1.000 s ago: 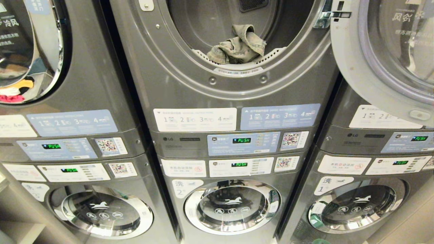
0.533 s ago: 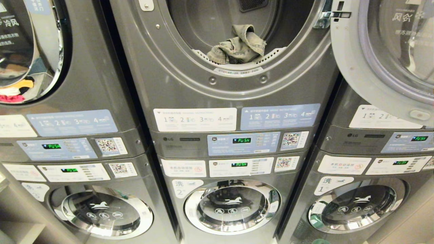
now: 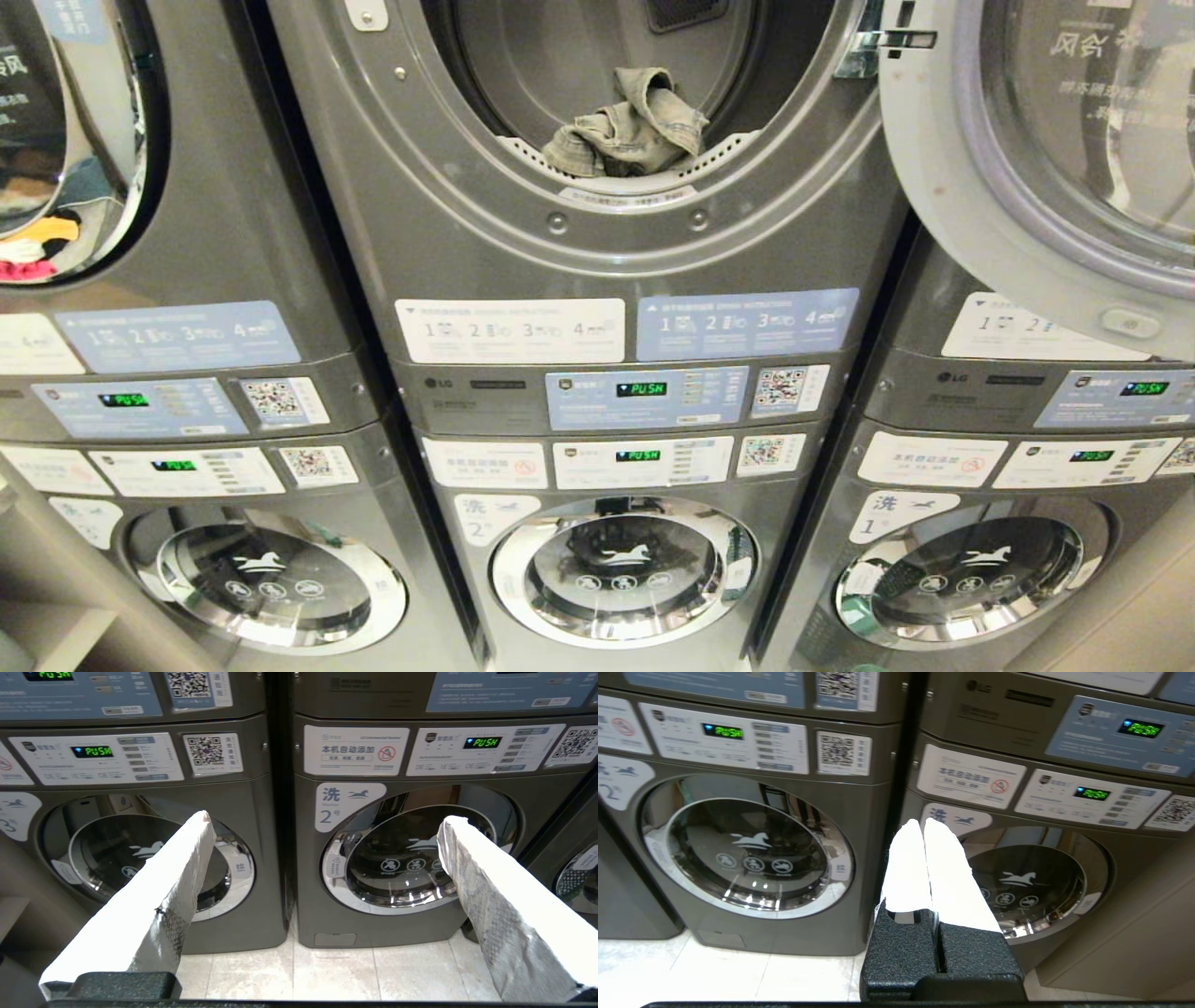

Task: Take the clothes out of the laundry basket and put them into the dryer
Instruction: Close the dryer

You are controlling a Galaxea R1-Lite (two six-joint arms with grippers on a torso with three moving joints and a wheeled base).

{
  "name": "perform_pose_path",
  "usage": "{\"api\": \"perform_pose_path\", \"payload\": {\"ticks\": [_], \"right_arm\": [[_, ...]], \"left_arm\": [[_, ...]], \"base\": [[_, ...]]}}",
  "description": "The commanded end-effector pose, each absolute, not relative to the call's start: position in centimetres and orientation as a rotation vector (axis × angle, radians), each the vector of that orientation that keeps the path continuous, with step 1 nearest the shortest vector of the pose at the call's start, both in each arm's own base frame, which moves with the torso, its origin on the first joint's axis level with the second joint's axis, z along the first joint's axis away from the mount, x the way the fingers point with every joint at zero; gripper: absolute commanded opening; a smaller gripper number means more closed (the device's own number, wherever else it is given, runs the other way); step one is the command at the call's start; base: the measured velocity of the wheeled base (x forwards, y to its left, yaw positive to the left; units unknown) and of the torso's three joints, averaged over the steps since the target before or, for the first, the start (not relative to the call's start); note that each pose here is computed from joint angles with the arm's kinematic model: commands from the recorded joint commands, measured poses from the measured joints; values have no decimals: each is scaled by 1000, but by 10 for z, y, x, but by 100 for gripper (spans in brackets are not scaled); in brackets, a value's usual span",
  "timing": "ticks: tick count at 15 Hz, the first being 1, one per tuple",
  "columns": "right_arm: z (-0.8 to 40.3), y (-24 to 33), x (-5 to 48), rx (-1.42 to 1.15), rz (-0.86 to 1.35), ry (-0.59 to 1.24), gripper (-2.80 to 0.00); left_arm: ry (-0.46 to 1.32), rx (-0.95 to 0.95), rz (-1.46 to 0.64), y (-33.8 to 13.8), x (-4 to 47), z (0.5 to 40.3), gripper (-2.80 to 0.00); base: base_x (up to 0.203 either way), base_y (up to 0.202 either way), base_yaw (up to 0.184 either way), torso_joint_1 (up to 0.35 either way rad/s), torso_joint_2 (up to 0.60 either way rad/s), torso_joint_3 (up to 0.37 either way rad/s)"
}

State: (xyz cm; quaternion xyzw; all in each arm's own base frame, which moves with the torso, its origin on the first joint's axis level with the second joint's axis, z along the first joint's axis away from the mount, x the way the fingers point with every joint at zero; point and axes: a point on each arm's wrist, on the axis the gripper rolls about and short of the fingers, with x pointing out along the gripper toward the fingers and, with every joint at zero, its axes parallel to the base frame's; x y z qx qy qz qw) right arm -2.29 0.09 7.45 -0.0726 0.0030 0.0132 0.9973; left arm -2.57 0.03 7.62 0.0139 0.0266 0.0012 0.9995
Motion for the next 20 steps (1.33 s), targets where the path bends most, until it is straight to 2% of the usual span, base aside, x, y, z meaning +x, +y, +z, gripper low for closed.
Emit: {"api": "perform_pose_path", "payload": {"ticks": [1,20], "right_arm": [[75,1,-23,-146,27,7,-280],[75,1,-23,-147,27,7,-280]], "left_arm": [[53,28,1,0,-26,76,0],[54,19,3,0,-26,76,0]], "base": [[0,-197,1,6,6,-2],[0,-195,1,2,2,2]]}}
